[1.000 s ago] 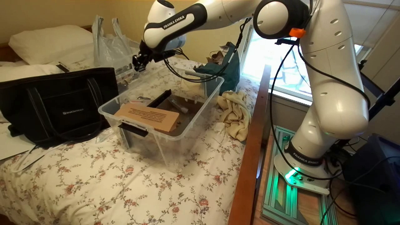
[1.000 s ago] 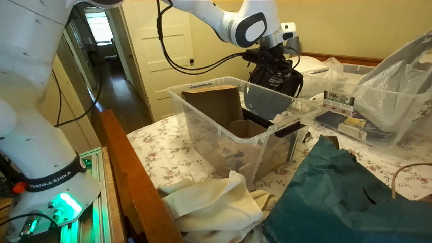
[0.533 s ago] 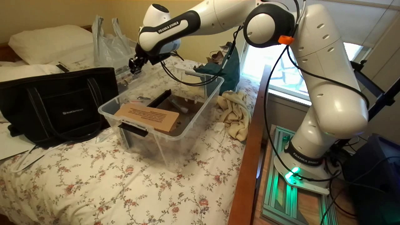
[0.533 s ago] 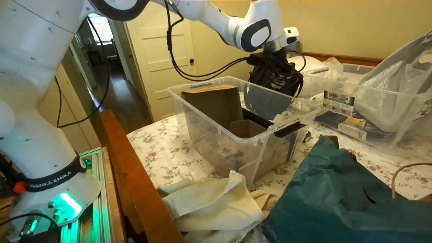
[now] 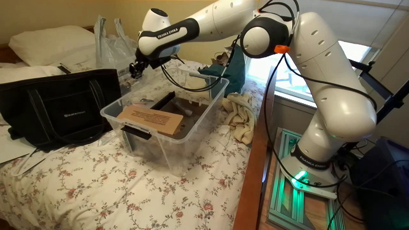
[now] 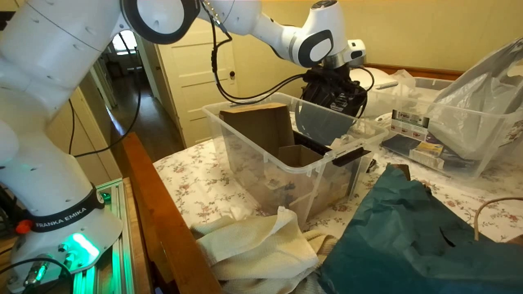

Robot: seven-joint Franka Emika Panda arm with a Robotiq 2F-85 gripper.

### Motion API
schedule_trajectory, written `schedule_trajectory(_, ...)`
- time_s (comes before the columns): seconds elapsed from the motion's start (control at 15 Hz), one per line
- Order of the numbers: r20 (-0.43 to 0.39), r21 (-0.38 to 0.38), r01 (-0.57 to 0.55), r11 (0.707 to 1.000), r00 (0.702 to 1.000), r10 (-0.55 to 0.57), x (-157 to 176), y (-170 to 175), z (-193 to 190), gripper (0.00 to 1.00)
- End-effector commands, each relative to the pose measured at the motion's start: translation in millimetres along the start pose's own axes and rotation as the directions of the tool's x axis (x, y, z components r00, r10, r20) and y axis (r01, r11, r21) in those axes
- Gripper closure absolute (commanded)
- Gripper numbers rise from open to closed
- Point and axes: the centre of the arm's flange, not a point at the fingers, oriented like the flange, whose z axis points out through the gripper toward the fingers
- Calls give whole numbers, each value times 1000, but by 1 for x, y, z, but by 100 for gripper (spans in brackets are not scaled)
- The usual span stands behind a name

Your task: Take an item out of the container

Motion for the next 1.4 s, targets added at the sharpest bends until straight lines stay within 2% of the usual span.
schedule_trajectory(0.0, 7, 8, 22, 1000, 1000, -22, 19, 3, 11, 17)
schedule_trajectory(0.13, 2, 7, 23, 1000, 1000, -23, 20, 4, 9, 3)
schedule_trajectory(0.2, -2, 6, 22, 1000, 1000, -22, 21, 5, 7, 1)
schedule_trajectory(0.93, -5, -29, -23, 999, 1000, 22, 7, 31, -40, 0)
schedule_trajectory(1.33, -3, -30, 2, 1000, 1000, -2, -7, 38, -69, 0)
